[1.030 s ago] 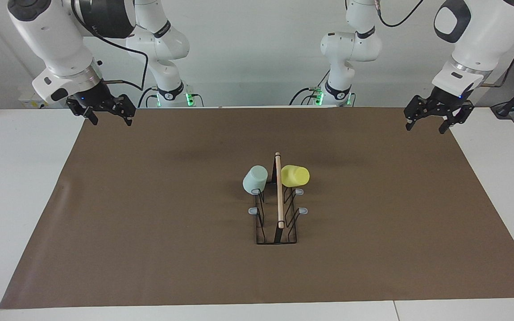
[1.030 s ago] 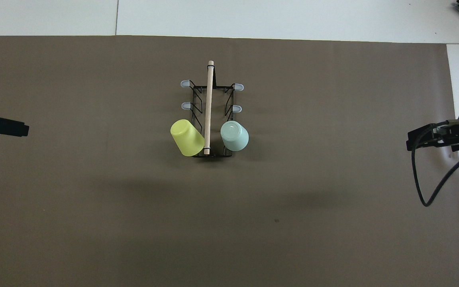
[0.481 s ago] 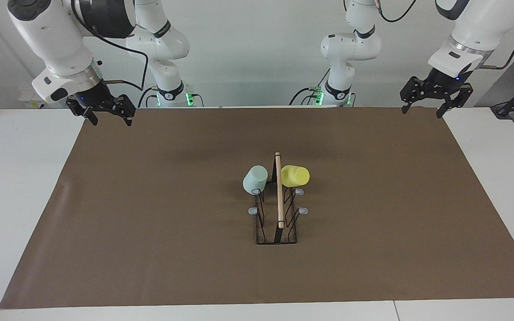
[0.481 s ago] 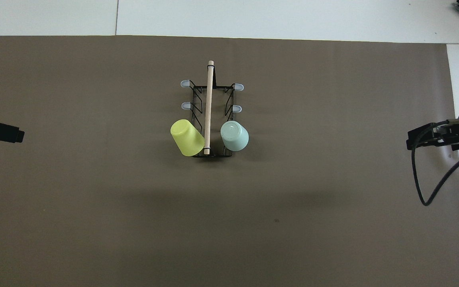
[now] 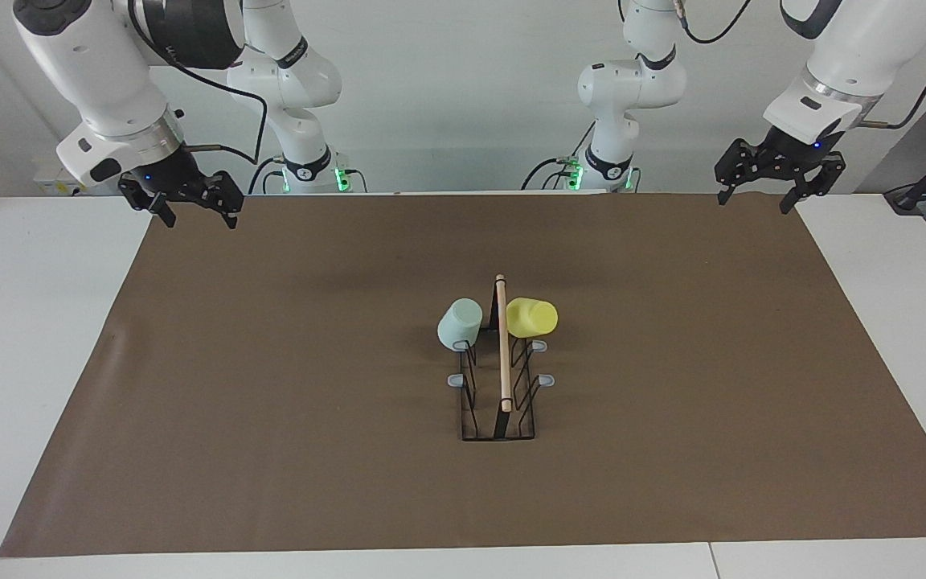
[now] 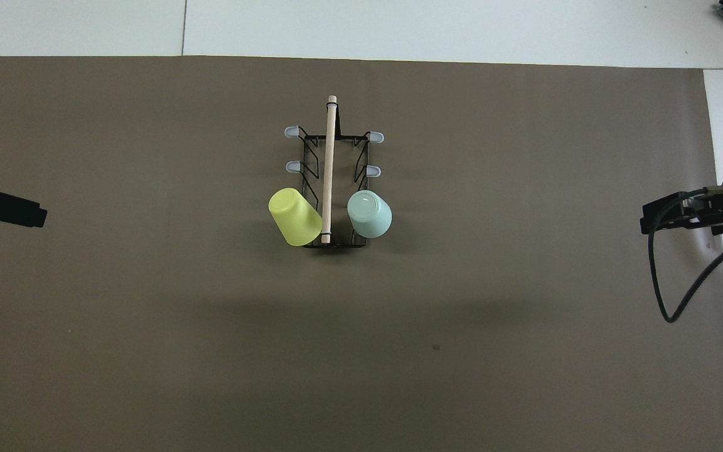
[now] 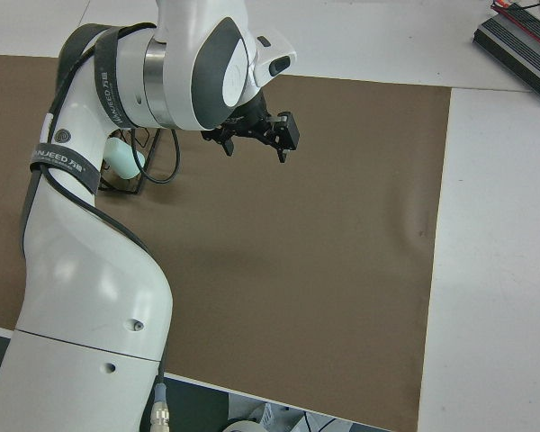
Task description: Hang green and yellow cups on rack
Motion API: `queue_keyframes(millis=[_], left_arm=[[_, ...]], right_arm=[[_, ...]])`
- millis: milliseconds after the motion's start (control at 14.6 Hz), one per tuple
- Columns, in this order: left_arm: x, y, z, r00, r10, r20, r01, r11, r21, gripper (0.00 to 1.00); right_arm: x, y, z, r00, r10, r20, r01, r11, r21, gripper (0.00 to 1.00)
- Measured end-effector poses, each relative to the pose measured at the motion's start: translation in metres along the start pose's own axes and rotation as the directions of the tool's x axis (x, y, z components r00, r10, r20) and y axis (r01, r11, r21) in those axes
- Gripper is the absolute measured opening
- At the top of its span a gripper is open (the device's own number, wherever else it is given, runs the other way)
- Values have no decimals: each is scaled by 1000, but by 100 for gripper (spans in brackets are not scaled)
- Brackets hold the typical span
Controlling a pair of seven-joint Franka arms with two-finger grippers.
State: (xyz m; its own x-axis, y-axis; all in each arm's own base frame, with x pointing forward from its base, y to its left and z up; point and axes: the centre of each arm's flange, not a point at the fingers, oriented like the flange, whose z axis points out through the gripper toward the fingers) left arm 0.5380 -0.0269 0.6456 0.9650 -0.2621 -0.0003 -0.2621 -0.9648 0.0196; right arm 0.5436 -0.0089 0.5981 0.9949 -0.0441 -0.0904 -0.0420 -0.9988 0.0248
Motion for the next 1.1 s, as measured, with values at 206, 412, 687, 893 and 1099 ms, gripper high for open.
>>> queue_keyframes(millis=[206,412,687,893,1099], left_arm=[[-1,0,1,1000,-1,7,1,1000,-2,100],[-2,0,2,1000,-12,16,12,1000,-3,100],[-2,1,5,999,-34,28,34,999,-5,100],[-2,1,6,998,-54,30,54,999,-5,100],[-2,1,6,997,-65,31,65,998,-5,100]], right_arm=[[0,0,0,1000,0,0,0,1000,0,100],[0,1,0,1000,3,0,-3,1000,0,100],[0,4,0,1000,7,0,-7,1000,1,100],[0,4,0,1000,7,0,-7,1000,1,100],[0,4,0,1000,7,0,-7,1000,1,100]])
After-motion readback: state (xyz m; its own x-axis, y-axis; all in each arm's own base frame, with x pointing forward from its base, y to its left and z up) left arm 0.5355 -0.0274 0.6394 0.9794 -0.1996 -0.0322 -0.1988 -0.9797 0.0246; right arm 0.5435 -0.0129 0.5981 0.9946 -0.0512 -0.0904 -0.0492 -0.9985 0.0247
